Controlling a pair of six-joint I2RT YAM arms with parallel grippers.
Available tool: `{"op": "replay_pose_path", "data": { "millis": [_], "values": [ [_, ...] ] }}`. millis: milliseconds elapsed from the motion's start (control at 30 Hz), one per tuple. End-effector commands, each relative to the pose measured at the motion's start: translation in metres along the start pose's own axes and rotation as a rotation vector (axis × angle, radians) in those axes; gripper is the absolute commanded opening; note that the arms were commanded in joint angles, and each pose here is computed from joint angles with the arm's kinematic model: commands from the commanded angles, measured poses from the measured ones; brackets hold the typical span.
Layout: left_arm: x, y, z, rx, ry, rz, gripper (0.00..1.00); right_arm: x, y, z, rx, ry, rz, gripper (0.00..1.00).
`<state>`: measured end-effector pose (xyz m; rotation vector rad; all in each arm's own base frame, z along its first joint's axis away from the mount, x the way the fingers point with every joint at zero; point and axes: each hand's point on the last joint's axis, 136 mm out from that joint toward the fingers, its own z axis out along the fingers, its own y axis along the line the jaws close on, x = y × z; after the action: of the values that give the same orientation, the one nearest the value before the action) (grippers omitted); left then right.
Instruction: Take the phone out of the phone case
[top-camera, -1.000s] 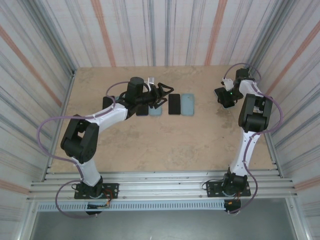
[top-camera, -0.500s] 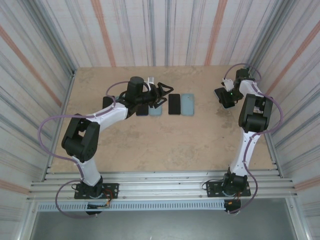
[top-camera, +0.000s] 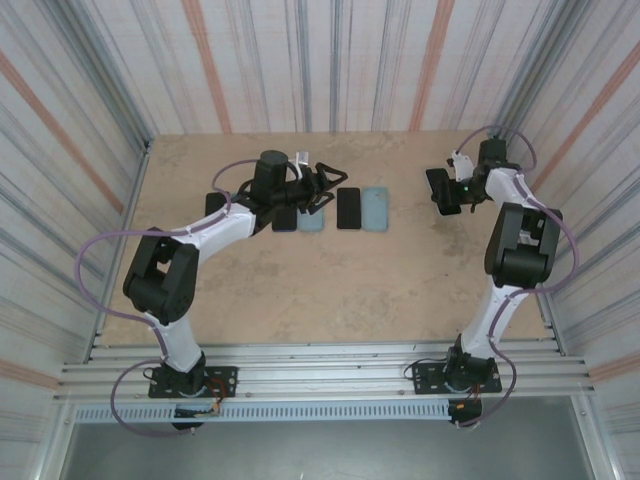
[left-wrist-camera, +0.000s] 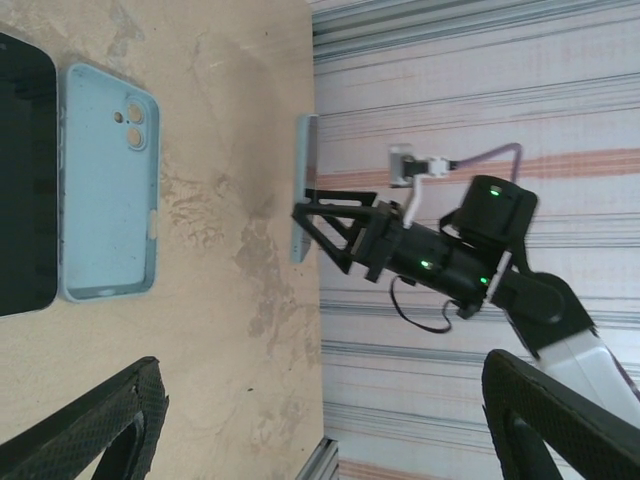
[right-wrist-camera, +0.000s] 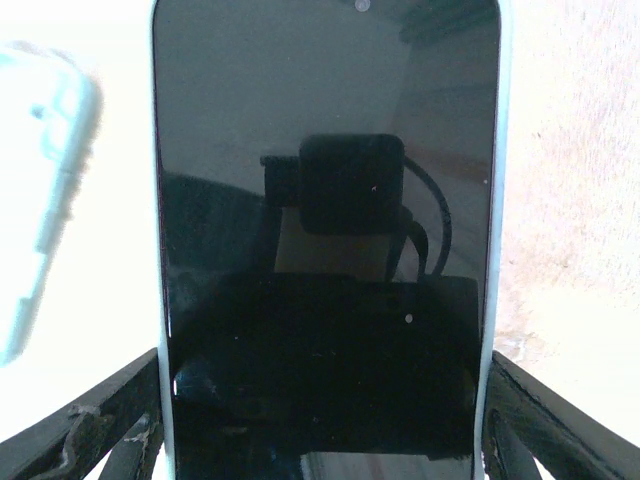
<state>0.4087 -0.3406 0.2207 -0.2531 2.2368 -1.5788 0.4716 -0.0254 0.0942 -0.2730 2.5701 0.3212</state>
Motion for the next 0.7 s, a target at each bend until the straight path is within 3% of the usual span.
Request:
{"op": "replay_pose_path", "data": {
  "millis": [0,367,667],
  "values": [
    [-0.002,-0.018,-0.002,-0.023,-0.006,0.101,0.85,-0.028,0.04,-0.028,-0.107,-0.149,0.02,0.5],
    [0.006,-0.04,0.015,-0.138,-0.008,0.3,0.81,-0.035,0.139,-0.058,-0.265,-0.263,0.007,0.49],
    [0.009,-0.037,0.033,-0.183,0.0,0.344,0.73,-0.032,0.194,-0.068,-0.33,-0.277,-0.034,0.48]
  ]
}}
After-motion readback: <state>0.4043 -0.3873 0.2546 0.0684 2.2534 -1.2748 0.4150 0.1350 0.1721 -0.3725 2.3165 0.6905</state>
